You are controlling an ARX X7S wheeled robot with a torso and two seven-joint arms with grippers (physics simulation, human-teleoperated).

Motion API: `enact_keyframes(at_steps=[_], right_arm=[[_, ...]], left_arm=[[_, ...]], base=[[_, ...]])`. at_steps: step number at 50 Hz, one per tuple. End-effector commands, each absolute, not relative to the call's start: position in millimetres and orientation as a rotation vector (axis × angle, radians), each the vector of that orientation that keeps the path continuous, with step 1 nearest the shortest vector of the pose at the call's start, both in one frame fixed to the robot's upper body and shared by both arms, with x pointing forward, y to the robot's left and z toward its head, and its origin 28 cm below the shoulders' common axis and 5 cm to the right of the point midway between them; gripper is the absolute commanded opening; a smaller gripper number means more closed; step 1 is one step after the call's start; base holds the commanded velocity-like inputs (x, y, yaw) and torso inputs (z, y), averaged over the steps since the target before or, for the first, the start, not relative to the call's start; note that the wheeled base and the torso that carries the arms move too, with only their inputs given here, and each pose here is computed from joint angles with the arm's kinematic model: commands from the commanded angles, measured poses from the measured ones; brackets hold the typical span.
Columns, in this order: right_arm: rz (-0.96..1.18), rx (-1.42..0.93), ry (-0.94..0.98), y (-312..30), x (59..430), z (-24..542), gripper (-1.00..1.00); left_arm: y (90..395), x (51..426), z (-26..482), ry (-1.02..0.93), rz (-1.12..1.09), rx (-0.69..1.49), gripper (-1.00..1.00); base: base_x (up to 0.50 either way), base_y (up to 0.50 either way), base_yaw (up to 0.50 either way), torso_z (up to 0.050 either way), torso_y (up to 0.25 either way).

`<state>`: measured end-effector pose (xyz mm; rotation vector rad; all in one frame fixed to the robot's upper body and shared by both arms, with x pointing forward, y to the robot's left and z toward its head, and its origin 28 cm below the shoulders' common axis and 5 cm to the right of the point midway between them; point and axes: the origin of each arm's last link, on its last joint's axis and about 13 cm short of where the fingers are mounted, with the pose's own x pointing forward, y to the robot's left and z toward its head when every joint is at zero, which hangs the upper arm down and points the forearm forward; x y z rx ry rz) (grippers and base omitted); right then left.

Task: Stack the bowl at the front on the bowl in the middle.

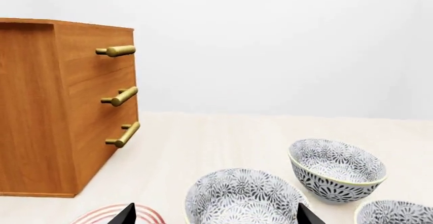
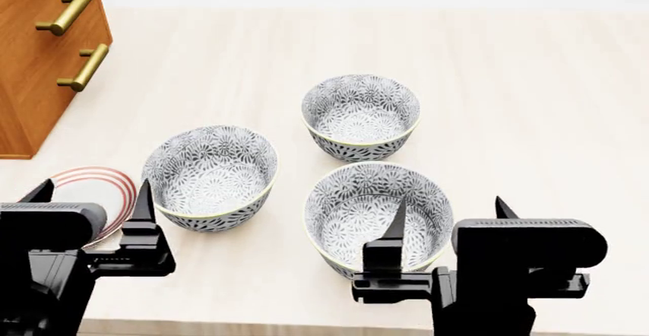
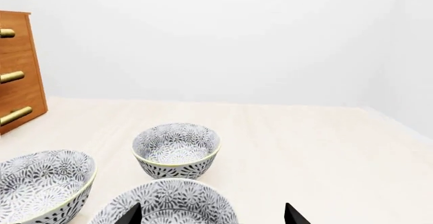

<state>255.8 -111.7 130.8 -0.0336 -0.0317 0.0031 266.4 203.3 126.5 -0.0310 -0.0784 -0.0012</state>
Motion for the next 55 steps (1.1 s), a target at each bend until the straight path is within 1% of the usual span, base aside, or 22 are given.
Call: enact_keyframes(at_steps=[1, 3, 6, 12, 13, 15, 16, 23, 29, 30, 33, 41, 42, 55], right_arm=[[-0.020, -0.107, -0.050, -122, 263, 197, 1.00], [0.008, -0.065, -0.032, -123, 265, 201, 1.00], [-0.039, -0.087, -0.040, -125, 269, 209, 1.00], [-0.063, -0.093, -0.049, -125, 269, 213, 1.00], [-0.103, -0.114, -0.049, -125, 269, 212, 1.00], [-0.082, -0.103, -0.058, -125, 267, 212, 1.00], [-0.121, -0.125, -0.061, -126, 268, 213, 1.00], [-0.090, -0.089, -0.037, -126, 270, 209, 1.00], [-0.112, -0.120, -0.039, -123, 273, 209, 1.00], [-0.132, -0.134, 0.009, -123, 275, 207, 1.00], [-0.112, -0.132, -0.031, -122, 275, 207, 1.00], [-0.100, -0.128, -0.020, -121, 275, 210, 1.00], [-0.060, -0.121, -0.039, -121, 273, 211, 1.00], [-0.061, -0.141, -0.033, -119, 272, 213, 1.00]], left_arm=[[201, 280, 187, -0.172, 0.037, -0.004, 1.00], [202, 283, 192, -0.176, 0.039, -0.009, 1.00], [202, 283, 200, -0.187, 0.039, -0.008, 1.00], [203, 282, 198, -0.199, 0.056, -0.002, 1.00], [203, 282, 197, -0.196, 0.056, -0.002, 1.00], [203, 282, 197, -0.197, 0.057, 0.000, 1.00], [203, 282, 197, -0.199, 0.058, 0.001, 1.00], [203, 282, 198, -0.206, 0.069, 0.001, 1.00], [203, 281, 200, -0.210, 0.066, 0.002, 1.00], [204, 281, 200, -0.210, 0.065, 0.001, 1.00], [204, 281, 199, -0.208, 0.066, 0.005, 1.00], [203, 282, 199, -0.219, 0.077, 0.020, 1.00], [203, 282, 200, -0.222, 0.079, 0.022, 1.00], [204, 283, 200, -0.226, 0.087, 0.023, 1.00]], base=[[0.00, 0.00, 0.00, 0.000, 0.000], [0.00, 0.00, 0.00, 0.000, 0.000], [0.00, 0.00, 0.00, 0.000, 0.000], [0.00, 0.00, 0.00, 0.000, 0.000], [0.00, 0.00, 0.00, 0.000, 0.000], [0.00, 0.05, 0.00, 0.000, 0.000], [0.00, 0.50, 0.00, 0.000, 0.000], [0.00, 0.50, 0.00, 0.000, 0.000], [0.00, 0.50, 0.00, 0.000, 0.000], [0.00, 0.00, 0.00, 0.000, 0.000], [0.00, 0.00, 0.00, 0.000, 0.000], [0.00, 0.00, 0.00, 0.000, 0.000], [0.07, 0.00, 0.00, 0.000, 0.000], [0.50, 0.00, 0.00, 0.000, 0.000]])
